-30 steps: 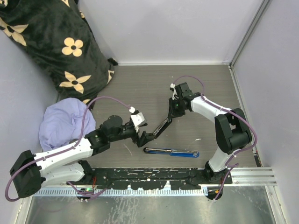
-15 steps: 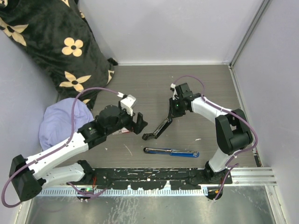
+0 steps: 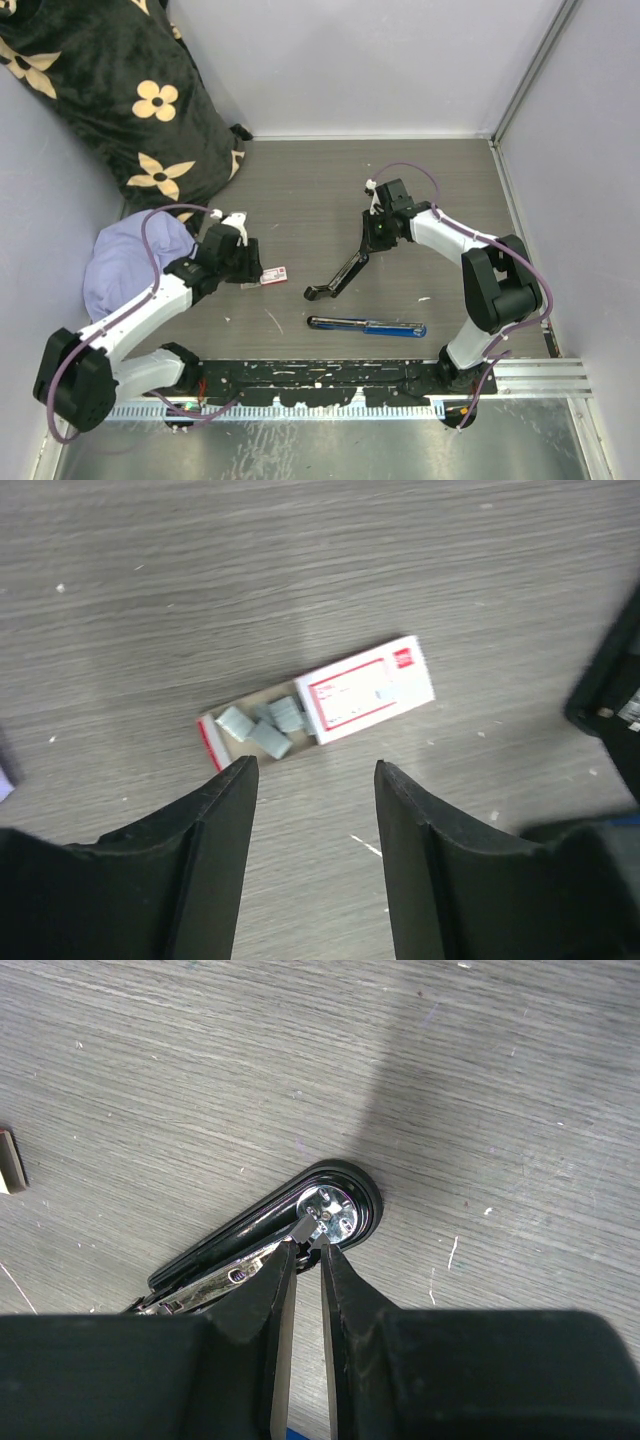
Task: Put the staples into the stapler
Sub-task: Pick up the staple from the staple box.
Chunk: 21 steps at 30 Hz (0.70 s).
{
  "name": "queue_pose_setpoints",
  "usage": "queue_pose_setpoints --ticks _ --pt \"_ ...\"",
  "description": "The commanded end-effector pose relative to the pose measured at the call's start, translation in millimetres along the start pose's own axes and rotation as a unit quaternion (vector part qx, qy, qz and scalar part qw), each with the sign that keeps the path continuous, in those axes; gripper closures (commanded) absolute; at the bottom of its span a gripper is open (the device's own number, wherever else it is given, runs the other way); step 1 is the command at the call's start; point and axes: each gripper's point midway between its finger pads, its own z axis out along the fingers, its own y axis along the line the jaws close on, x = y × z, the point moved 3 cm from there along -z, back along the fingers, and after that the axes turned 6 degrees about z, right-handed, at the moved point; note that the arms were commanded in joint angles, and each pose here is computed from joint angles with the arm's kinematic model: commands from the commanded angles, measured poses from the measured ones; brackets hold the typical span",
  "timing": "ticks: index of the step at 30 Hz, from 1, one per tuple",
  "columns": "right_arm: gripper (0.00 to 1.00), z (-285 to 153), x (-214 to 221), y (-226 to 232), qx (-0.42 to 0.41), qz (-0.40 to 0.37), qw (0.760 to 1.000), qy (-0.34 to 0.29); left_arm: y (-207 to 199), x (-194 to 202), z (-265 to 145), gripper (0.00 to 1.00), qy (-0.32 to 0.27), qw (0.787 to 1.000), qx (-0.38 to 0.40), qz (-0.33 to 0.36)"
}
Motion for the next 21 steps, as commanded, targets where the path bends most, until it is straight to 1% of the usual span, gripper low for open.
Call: queue_pose_setpoints --ticks 1,3,5,11,13,14,16,21 --pt "0.80 8.6 32.6 -35.2 0.074 -0.006 0.996 0.055 15.0 0.0 11.4 0.49 0.019 0.999 -0.026 -0.027" --pt "0.80 9.0 33.0 -35.5 0.074 -0.006 0.996 0.055 16.3 3.7 17.1 0.51 0.029 0.999 -0.029 -0.027" --pt "0.80 8.9 33.1 -35.4 0.073 -0.006 0.996 0.055 19.6 8.5 22.8 0.54 0.044 0.998 -0.035 -0.036" --pt "0.80 7.0 33.4 -35.2 0.072 -0.007 0.996 0.054 20.3 12.5 34.7 0.66 0.057 0.992 -0.051 -0.099" --pt "0.80 6.7 33.1 -35.1 0.072 -0.007 0.996 0.053 22.2 12.2 34.9 0.70 0.060 0.989 -0.067 -0.119" --pt "0.80 6.6 33.2 -34.7 0.071 -0.008 0.996 0.053 26.0 18.5 39.2 0.71 0.074 0.986 -0.084 -0.127" --pt "0.80 6.2 33.3 -34.6 0.070 -0.008 0.996 0.053 29.2 21.3 41.2 0.73 0.080 0.982 -0.102 -0.140" --pt "0.80 5.9 33.3 -34.3 0.070 -0.009 0.996 0.053 30.1 22.5 44.3 0.73 0.084 0.976 -0.114 -0.162"
